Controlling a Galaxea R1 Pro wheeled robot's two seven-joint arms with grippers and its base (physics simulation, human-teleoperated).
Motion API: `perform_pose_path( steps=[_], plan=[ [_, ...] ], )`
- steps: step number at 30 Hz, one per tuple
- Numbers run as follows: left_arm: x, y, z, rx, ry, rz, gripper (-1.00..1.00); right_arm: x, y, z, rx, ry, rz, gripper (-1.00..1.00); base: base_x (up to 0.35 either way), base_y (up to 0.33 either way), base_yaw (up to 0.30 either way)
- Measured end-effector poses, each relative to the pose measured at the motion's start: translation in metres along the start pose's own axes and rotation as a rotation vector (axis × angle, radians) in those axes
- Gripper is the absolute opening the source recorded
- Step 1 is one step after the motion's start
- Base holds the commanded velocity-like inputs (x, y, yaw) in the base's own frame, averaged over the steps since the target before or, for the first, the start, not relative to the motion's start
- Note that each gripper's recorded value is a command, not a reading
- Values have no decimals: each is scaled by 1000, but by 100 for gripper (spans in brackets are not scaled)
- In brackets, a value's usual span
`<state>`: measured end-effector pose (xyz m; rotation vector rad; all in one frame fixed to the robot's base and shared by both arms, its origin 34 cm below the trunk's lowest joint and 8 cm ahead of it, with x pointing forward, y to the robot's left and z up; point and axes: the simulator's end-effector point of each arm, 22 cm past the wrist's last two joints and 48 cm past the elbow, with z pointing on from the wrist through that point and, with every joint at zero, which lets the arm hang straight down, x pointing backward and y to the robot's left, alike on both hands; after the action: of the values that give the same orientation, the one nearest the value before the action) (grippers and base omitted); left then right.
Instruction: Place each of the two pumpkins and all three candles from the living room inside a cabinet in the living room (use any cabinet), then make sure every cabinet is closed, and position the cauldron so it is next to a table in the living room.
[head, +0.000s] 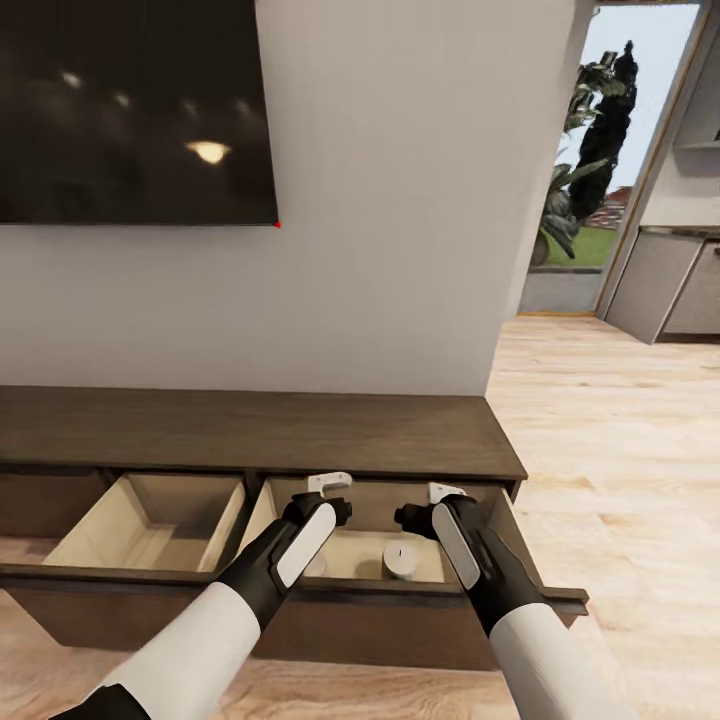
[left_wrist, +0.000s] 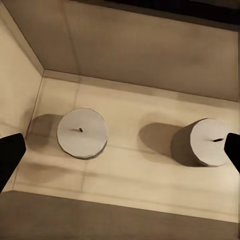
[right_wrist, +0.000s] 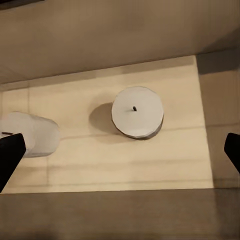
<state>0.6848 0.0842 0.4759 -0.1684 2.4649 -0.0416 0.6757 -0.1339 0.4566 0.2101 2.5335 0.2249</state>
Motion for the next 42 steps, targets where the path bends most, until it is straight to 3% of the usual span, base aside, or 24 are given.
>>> perform_pose_path(
  steps=[12, 19, 42],
  plan=[
    [-22, -1, -16, 0, 4, -7, 100, -21, 4, -18, 5, 1, 0, 100, 0, 0, 0],
    [-34, -2, -25, 0, 7, -12, 100, -37, -12, -28, 30, -3, 12, 100, 0, 0, 0],
    [-74, -7, -57, -2, 7, -11, 100, -73, 1, -62, 27, -5, 13, 100, -58, 0, 0]
  ],
)
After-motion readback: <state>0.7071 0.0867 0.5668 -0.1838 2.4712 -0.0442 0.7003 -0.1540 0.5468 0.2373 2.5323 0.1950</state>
